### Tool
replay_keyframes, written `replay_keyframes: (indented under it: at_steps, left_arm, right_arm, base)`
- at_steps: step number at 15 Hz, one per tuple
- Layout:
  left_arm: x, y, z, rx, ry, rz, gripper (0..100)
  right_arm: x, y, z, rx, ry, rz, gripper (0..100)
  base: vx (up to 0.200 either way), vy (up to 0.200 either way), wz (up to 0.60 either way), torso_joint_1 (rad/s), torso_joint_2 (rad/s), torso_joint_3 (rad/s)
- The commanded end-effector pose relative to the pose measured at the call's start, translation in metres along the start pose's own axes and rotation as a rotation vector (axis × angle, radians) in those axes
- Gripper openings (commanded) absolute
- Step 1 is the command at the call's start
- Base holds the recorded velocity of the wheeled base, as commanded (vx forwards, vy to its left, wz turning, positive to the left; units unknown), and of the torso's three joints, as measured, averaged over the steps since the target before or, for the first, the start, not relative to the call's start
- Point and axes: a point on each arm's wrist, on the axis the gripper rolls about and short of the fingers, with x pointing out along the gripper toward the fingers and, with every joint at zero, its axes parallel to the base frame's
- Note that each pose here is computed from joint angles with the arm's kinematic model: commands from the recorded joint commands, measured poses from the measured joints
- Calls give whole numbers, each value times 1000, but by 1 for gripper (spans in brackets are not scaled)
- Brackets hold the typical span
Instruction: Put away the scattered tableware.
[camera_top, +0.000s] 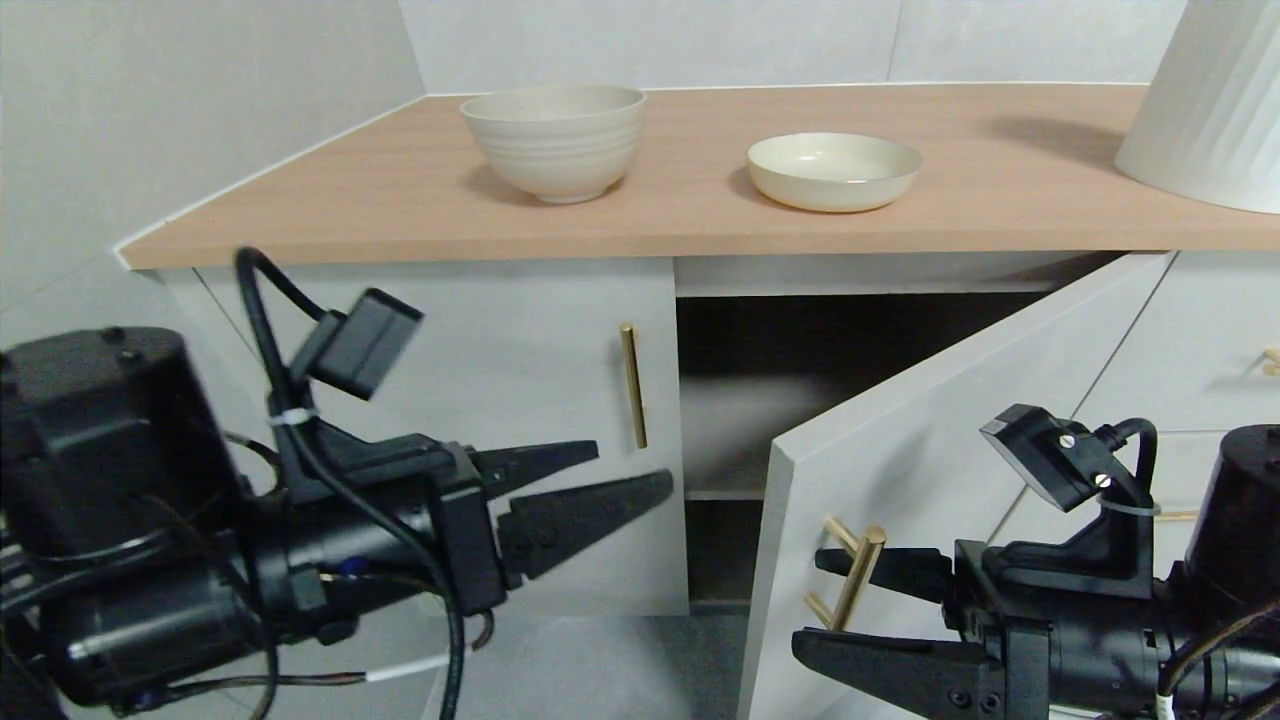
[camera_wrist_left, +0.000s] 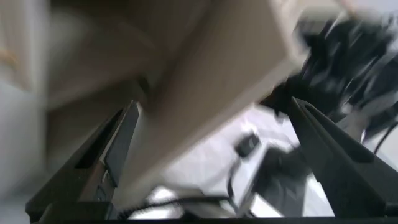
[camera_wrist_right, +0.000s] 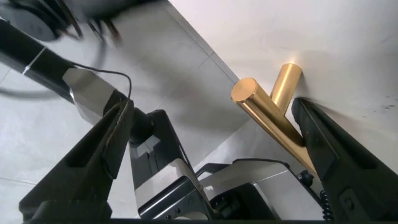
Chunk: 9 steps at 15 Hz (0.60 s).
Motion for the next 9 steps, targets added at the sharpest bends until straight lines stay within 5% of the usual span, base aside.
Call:
replay_keyframes:
  at_steps: [1,4,5,9]
  left_arm:
    - [28,4,-29,-33,120,7,100]
    - [43,7,-38,-24,101,35,100]
    - [46,9,-40,-17,90,46,0]
    - [54,11,-39,28,33,56,0]
  right_arm:
    - [3,-3,-3,14,19,-14,100]
    - [2,-3,-3,13,18,-14,100]
    - [2,-3,-3,12,16,-13,100]
    - [2,-3,-3,11,16,-13,100]
  base:
    - [0,0,0,0,0,0]
    - [0,0,0,0,0,0]
    - [0,0,0,0,0,0]
    - [0,0,0,0,0,0]
